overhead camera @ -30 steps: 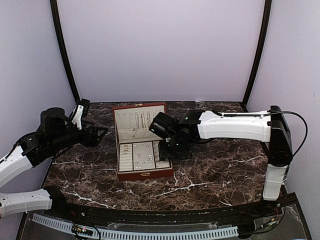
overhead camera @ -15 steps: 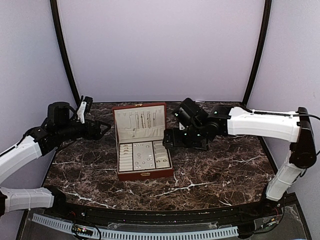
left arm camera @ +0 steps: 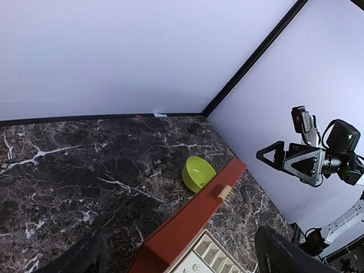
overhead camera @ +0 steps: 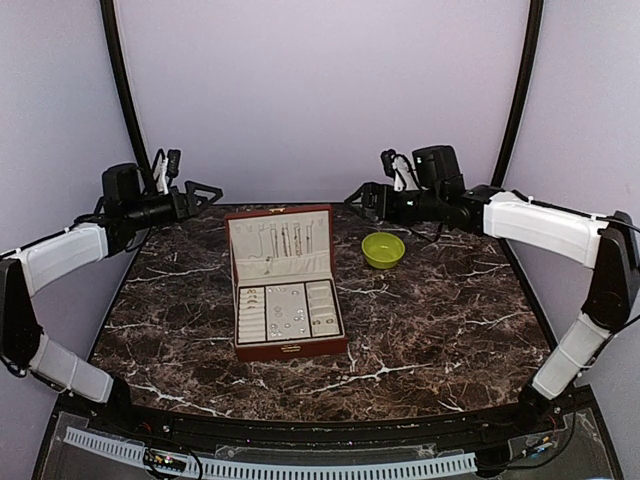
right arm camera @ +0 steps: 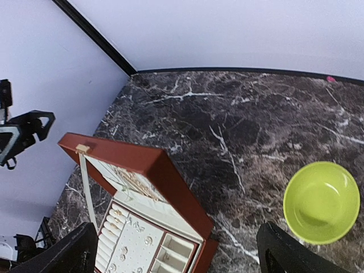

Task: Organize the mixed jewelry
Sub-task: Close the lid of the jewelry box.

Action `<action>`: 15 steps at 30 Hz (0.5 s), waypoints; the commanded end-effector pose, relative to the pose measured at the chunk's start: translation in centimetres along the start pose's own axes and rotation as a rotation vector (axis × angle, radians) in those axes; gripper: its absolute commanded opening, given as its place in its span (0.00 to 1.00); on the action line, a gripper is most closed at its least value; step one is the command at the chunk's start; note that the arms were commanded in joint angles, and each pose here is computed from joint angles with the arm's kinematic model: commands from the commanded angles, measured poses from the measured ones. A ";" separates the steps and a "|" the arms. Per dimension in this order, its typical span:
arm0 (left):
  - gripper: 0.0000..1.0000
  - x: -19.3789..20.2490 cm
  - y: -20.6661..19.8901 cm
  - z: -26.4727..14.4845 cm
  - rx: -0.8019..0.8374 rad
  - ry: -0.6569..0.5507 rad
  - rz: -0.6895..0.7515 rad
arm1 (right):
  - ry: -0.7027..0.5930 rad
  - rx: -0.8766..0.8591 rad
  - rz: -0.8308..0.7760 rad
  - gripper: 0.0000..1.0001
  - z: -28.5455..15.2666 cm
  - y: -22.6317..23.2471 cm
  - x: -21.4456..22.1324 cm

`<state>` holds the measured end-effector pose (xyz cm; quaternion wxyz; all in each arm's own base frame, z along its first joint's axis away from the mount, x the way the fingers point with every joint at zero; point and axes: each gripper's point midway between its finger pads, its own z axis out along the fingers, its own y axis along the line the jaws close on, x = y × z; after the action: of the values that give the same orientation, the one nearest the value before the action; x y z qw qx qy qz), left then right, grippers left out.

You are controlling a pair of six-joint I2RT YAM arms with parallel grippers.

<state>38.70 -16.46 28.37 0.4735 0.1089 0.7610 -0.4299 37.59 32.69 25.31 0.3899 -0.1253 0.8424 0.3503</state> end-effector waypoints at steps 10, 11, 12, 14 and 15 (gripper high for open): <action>0.93 2.3 -1.5 4.0 0.314 0.178 -0.037 | -0.021 -0.284 -0.102 0.98 4.0 2.9 -3.5; 0.93 2.6 -1.8 4.1 0.329 0.189 -0.033 | -0.022 -0.286 -0.102 0.98 3.8 3.0 -3.3; 0.93 3.0 -2.3 4.1 0.352 0.201 -0.027 | -0.022 -0.286 -0.097 0.98 3.6 2.9 -3.1; 0.92 3.5 -3.8 3.7 0.419 0.217 -0.009 | -0.029 -0.281 -0.090 0.98 2.9 2.9 -2.8; 0.93 3.8 -4.6 3.4 0.452 0.222 0.001 | -0.034 -0.274 -0.088 0.98 2.5 2.7 -2.7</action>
<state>39.43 -20.98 24.11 0.3525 0.1785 0.7480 -0.5332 40.93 36.69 25.17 0.3751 -0.1972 0.7967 0.4308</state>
